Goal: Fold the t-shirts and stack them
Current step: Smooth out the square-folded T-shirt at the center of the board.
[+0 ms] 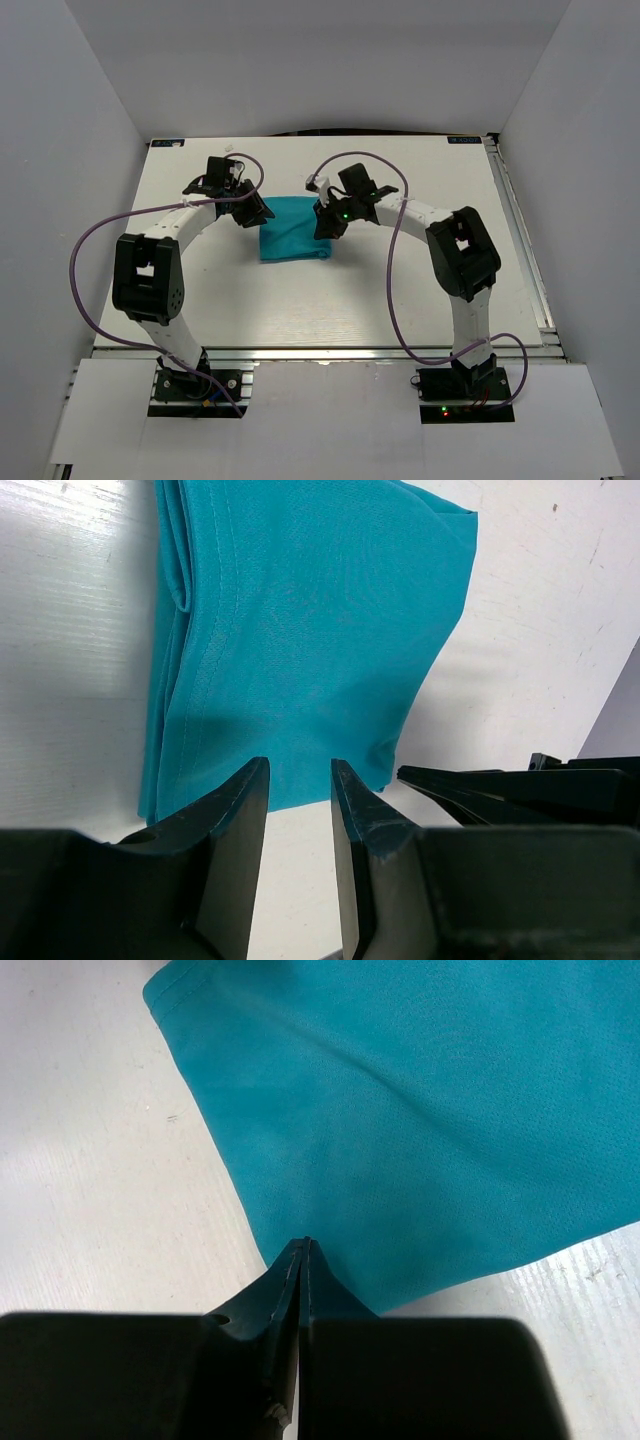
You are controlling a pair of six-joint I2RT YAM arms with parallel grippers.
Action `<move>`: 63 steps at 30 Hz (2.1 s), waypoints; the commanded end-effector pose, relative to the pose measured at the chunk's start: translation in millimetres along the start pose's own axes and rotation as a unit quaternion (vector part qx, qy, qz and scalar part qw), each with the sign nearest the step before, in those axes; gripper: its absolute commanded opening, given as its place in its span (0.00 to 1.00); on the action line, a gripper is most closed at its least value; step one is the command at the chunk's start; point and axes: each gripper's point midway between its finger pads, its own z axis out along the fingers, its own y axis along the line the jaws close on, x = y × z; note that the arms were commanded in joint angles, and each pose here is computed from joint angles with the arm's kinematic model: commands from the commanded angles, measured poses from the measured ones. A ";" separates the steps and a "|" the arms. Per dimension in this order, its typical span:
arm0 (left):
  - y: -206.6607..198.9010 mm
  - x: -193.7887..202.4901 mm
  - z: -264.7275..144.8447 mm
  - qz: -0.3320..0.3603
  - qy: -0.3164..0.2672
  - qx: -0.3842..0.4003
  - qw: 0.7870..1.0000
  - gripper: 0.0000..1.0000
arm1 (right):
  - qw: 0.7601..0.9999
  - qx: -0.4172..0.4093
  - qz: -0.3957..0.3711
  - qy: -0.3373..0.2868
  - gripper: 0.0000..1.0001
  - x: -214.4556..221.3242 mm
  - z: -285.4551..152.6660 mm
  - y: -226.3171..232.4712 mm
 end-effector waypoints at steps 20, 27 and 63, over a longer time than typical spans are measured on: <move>-13.0 -15.2 -16.2 0.011 -0.026 0.023 0.999 0.42 | 0.999 -0.014 0.013 0.049 0.00 45.4 15.1 14.7; -26.6 -27.4 -12.4 0.012 -0.024 0.042 0.999 0.42 | 0.997 -0.016 0.033 0.068 0.00 65.8 22.2 14.5; -19.4 -54.0 58.0 -0.004 0.012 0.064 0.998 0.43 | 0.990 0.006 -0.012 -0.142 0.04 -85.8 -133.2 -3.5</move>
